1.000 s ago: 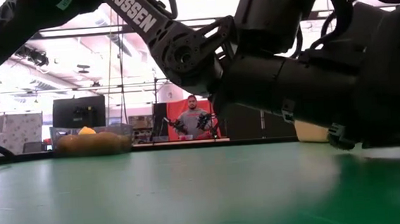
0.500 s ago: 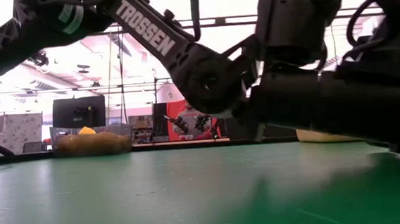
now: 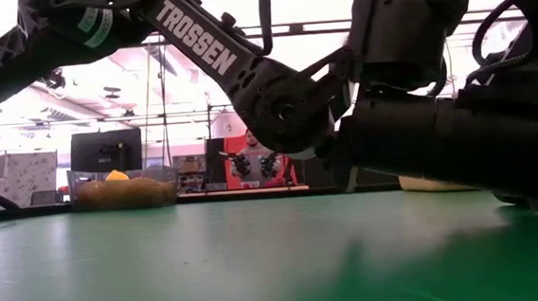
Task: Sort produce into baskets
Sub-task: Put the red bell pepper into the orange bin
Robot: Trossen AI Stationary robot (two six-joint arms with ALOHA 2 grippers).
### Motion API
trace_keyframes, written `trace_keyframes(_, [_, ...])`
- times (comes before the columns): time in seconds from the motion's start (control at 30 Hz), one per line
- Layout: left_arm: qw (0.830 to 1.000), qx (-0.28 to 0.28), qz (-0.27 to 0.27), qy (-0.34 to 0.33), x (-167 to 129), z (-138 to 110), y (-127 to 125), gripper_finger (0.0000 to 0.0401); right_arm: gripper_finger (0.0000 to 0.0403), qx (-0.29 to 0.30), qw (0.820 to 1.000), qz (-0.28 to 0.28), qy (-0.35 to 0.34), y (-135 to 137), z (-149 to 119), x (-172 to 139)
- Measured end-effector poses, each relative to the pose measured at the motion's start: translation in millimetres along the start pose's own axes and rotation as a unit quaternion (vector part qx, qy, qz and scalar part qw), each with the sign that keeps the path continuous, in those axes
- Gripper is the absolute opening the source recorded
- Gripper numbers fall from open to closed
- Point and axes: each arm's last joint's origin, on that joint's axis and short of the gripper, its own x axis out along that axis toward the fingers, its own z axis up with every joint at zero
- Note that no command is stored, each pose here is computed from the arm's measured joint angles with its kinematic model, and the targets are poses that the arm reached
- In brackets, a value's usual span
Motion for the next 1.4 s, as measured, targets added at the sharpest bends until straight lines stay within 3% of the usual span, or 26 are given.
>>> trace_keyframes(0.2, [0.993, -0.114, -0.029, -0.008, -6.4, 20.7, 19.2, 0.0123, 0.0100, -0.012, 1.000, -0.008, -0.028, -1.4, 1.6, -0.1])
trace_keyframes(0.37, [0.980, -0.179, -0.088, 0.011, -21.5, 59.6, 40.4, 0.0123, 0.0100, -0.011, 0.998, -0.028, -0.054, -5.0, 3.0, -0.3])
trace_keyframes(0.47, [0.974, -0.189, -0.112, 0.062, -35.3, 85.1, 45.4, 0.0123, 0.0100, -0.010, 0.997, -0.042, -0.069, -7.7, 3.8, -0.6])
trace_keyframes(0.7, [0.959, -0.133, -0.051, 0.247, -90.3, 131.5, 48.3, 0.0122, 0.0100, -0.011, 0.993, -0.048, -0.106, -8.5, 5.9, -1.1])
trace_keyframes(0.8, [0.936, -0.142, -0.026, 0.322, -116.3, 143.2, 48.5, 0.0122, 0.0100, -0.010, 0.991, -0.048, -0.121, -8.4, 6.8, -1.3])
trace_keyframes(0.93, [0.893, -0.160, -0.001, 0.421, -145.5, 147.3, 44.2, 0.0122, 0.0100, -0.003, 0.988, -0.046, -0.147, -8.1, 8.4, -1.6])
trace_keyframes(1.13, [0.822, -0.161, -0.011, 0.546, -178.9, 144.2, 11.8, 0.0122, 0.0100, 0.017, 0.982, -0.036, -0.185, -6.9, 10.5, -2.3])
trace_keyframes(1.23, [0.814, -0.160, -0.031, 0.557, -196.5, 144.1, -8.7, 0.0122, 0.0100, 0.018, 0.980, -0.027, -0.195, -5.2, 11.1, -2.4])
trace_keyframes(1.4, [0.812, -0.203, -0.012, 0.547, -237.0, 140.7, -34.7, 0.0122, 0.0100, 0.017, 0.977, -0.025, -0.211, -4.8, 12.0, -2.8])
